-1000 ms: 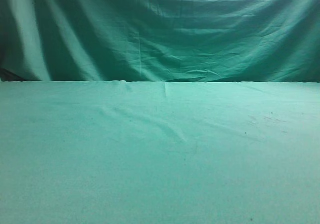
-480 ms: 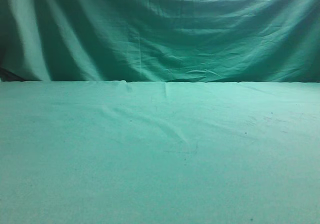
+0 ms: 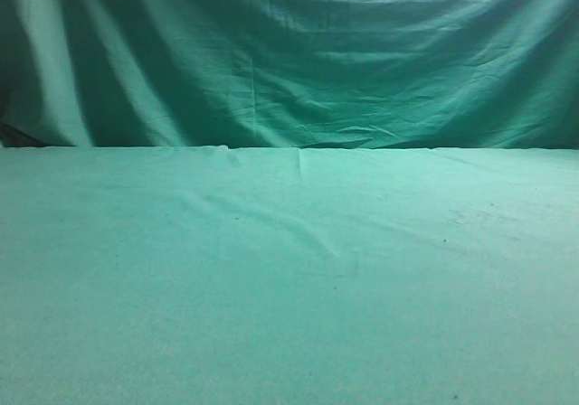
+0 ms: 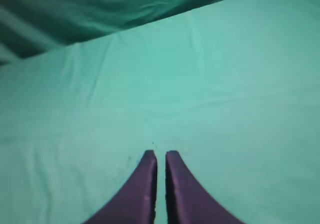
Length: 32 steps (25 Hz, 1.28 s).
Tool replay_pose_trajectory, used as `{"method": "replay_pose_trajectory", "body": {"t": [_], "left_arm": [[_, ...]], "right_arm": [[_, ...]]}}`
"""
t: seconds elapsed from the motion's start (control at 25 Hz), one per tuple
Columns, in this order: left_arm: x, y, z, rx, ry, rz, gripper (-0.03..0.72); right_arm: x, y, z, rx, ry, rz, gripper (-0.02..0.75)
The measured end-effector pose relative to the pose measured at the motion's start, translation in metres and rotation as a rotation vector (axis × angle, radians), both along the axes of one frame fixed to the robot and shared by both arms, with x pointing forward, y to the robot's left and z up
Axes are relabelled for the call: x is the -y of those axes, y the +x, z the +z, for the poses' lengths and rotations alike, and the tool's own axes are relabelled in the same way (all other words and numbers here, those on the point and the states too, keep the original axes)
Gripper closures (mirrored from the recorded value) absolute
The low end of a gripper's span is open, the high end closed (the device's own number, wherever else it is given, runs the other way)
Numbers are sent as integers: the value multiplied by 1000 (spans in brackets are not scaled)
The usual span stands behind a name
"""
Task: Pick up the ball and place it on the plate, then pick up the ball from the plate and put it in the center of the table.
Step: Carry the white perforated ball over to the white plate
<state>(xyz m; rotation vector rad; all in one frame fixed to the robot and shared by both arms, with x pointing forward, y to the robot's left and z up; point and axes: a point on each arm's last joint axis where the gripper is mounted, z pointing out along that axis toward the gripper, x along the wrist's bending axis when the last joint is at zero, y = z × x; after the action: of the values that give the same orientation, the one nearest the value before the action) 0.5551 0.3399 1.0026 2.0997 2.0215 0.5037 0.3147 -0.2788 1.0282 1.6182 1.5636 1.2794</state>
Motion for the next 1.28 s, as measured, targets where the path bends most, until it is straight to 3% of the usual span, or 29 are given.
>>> {"method": "replay_pose_trajectory", "body": {"t": [0.2,0.36,0.56,1.12,1.28], "left_arm": [[0,6,-14,-32,-4,-1,388],[-1,9,-16,-10,6,-9,388],[-2,15,-16,40,21,-22,388],[-3,27,-34,62,24,-33,388],[1,28,-32,74,-45,17,108]], "right_arm": [[-4,11,19,-158,-244,163,689],[-5,33,26,-373,-340,237,689],[-7,56,25,-459,-359,255,689],[-8,72,23,-433,-363,242,689],[-8,72,23,-428,-363,240,689]]}}
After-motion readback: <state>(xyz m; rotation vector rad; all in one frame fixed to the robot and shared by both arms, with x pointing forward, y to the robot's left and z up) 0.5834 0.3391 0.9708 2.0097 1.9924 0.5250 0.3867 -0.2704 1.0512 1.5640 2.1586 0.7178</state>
